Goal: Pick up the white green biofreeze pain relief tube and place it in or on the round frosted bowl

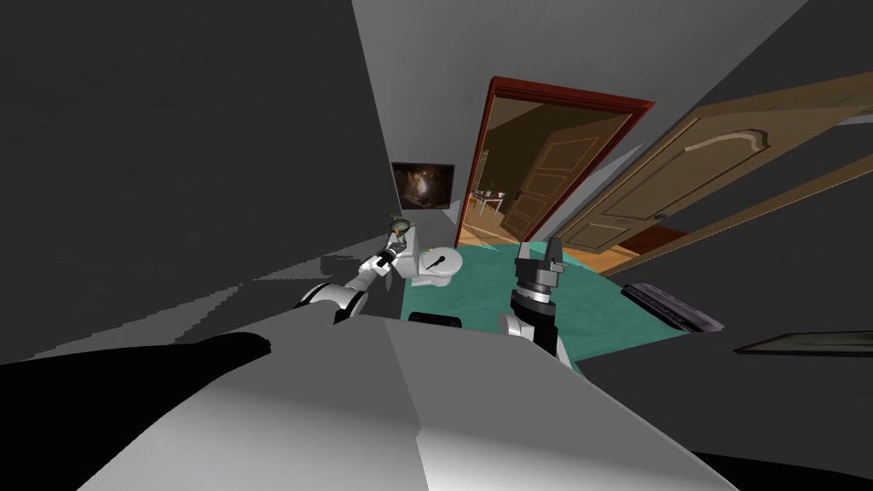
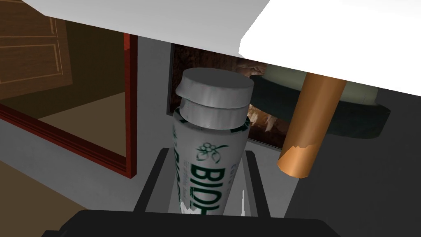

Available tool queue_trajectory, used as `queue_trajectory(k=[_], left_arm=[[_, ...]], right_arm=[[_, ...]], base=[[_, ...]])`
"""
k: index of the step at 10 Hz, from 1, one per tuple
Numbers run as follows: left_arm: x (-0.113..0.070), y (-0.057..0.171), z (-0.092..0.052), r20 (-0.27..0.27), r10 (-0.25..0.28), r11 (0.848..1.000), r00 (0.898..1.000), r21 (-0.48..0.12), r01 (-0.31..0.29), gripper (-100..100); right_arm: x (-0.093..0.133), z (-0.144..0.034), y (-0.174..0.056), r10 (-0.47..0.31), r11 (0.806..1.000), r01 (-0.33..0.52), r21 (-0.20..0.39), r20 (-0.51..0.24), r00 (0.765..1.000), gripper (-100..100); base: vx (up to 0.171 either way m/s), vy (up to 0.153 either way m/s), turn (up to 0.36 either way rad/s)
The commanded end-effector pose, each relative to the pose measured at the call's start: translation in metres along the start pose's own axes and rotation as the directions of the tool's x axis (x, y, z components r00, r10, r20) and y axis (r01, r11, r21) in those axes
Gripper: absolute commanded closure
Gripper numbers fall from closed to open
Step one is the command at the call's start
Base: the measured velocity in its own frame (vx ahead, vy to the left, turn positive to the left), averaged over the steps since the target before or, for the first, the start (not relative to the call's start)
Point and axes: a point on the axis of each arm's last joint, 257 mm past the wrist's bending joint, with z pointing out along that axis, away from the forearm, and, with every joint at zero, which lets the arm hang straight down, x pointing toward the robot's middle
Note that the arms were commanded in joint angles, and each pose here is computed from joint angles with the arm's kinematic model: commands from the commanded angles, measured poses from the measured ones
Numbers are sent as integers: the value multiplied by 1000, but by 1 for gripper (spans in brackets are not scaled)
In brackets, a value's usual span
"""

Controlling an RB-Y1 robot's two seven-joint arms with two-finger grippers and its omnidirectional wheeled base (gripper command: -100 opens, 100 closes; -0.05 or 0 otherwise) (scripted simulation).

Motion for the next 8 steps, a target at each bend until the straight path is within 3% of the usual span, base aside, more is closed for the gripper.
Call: queue_trajectory(k=[1,2,4,5,8], left_arm=[[5,10,-11,3,-8,1000,1000,-12,8,100],[0,24,-21,19,-16,999,1000,-28,17,100],[14,28,-34,5,-17,999,1000,-33,18,100],[13,27,-35,10,-16,999,1000,-30,16,100],[10,53,-68,32,-24,998,999,-58,26,100]], right_arm=[[0,0,0,0,1000,0,0,0,1000,0],[0,0,0,0,1000,0,0,0,1000,0],[0,0,0,0,1000,0,0,0,1000,0],[0,0,0,0,1000,0,0,0,1000,0],[0,0,0,0,1000,0,0,0,1000,0]], base=[[6,5,19],[44,-3,-36],[56,6,-31],[7,4,8],[81,-27,-52]])
